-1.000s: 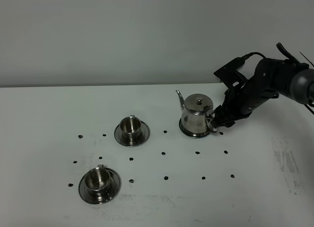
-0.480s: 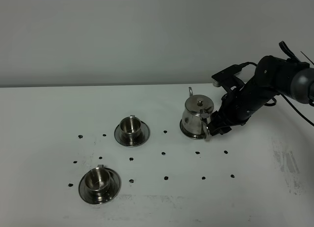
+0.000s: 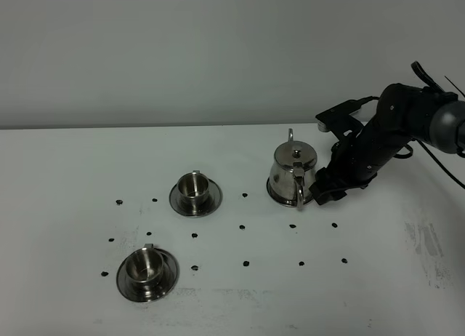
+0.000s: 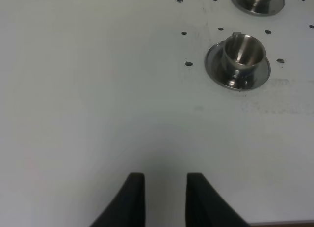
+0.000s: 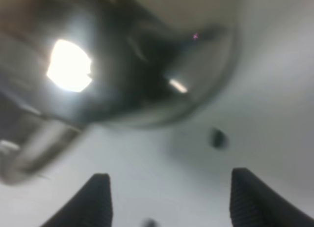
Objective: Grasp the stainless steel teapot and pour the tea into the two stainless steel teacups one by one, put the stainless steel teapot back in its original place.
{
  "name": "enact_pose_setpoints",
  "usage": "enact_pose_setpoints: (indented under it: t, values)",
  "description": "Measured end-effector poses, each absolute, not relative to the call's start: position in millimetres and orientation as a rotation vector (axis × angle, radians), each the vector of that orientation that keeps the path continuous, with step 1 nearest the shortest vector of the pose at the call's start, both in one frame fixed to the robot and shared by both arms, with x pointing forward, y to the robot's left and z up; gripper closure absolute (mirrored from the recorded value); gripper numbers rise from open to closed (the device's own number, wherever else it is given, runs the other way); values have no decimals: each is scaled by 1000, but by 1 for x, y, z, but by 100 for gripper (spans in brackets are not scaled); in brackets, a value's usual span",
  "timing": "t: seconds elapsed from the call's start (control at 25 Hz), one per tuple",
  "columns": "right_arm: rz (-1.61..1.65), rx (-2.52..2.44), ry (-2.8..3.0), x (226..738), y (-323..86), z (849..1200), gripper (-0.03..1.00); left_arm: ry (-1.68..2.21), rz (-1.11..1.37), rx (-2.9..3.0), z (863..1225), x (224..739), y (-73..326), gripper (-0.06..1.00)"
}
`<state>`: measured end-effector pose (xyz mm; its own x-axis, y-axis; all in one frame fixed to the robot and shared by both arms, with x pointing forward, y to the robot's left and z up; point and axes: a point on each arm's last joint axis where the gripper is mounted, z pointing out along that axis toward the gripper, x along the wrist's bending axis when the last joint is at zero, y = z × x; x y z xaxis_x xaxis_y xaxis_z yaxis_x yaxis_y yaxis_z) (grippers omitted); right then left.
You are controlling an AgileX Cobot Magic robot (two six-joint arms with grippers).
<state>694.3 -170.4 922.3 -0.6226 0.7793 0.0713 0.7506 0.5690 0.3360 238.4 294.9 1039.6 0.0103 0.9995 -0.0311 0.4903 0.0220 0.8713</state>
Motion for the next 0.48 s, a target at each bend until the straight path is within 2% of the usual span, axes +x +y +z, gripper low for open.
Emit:
enact_pose_setpoints:
  t: [0.16, 0.48]
  values:
    - [360, 1373, 2614, 694, -184, 934, 45, 1573, 887, 1561, 1040, 238, 295, 71]
    - [336, 1664, 2326, 670, -182, 1015, 45, 1573, 887, 1561, 1040, 238, 295, 71]
